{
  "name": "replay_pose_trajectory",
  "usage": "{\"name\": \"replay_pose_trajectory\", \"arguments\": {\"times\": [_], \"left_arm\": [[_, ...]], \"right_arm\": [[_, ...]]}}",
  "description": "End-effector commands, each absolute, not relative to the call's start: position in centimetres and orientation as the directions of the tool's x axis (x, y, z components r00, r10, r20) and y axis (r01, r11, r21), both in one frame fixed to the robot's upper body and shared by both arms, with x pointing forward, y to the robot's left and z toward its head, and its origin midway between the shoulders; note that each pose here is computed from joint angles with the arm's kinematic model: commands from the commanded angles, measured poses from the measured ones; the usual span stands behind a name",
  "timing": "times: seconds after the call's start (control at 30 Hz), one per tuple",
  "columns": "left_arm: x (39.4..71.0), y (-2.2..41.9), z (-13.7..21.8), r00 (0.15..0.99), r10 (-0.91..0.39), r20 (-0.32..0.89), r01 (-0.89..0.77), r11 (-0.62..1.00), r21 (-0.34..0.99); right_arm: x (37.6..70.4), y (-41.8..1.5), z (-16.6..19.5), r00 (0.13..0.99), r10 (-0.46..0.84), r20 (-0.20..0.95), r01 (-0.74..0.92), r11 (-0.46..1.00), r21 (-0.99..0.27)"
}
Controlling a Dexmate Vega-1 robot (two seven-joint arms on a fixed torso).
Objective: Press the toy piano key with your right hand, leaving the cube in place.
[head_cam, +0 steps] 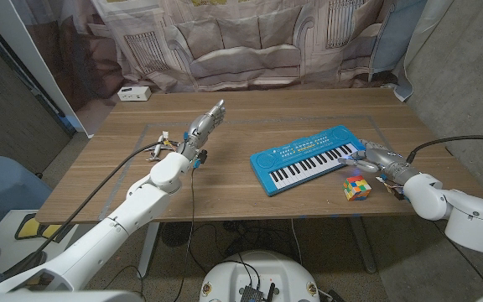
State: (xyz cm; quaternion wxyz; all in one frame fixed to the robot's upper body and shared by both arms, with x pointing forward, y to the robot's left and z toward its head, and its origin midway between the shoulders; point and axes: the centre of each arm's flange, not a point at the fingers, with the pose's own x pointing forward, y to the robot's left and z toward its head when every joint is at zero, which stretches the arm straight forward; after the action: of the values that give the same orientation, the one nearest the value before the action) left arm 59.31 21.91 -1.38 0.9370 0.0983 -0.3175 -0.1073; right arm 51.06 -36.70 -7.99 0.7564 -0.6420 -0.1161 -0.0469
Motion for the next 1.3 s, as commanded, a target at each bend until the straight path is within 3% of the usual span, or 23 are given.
{"name": "replay_pose_trajectory", "arguments": {"times": [0.03,1.3], "left_arm": [[59.37,21.83,-1.73,0.78,-0.263,0.568,0.143,0.958,0.248],[59.85,21.96,-2.37,0.78,-0.267,0.566,0.156,0.959,0.237]], "right_arm": [[51.47,-37.01,-8.03,0.972,0.071,0.225,0.211,0.17,-0.963],[51.6,-36.72,-9.0,0.981,0.048,0.187,0.178,0.151,-0.972]]}}
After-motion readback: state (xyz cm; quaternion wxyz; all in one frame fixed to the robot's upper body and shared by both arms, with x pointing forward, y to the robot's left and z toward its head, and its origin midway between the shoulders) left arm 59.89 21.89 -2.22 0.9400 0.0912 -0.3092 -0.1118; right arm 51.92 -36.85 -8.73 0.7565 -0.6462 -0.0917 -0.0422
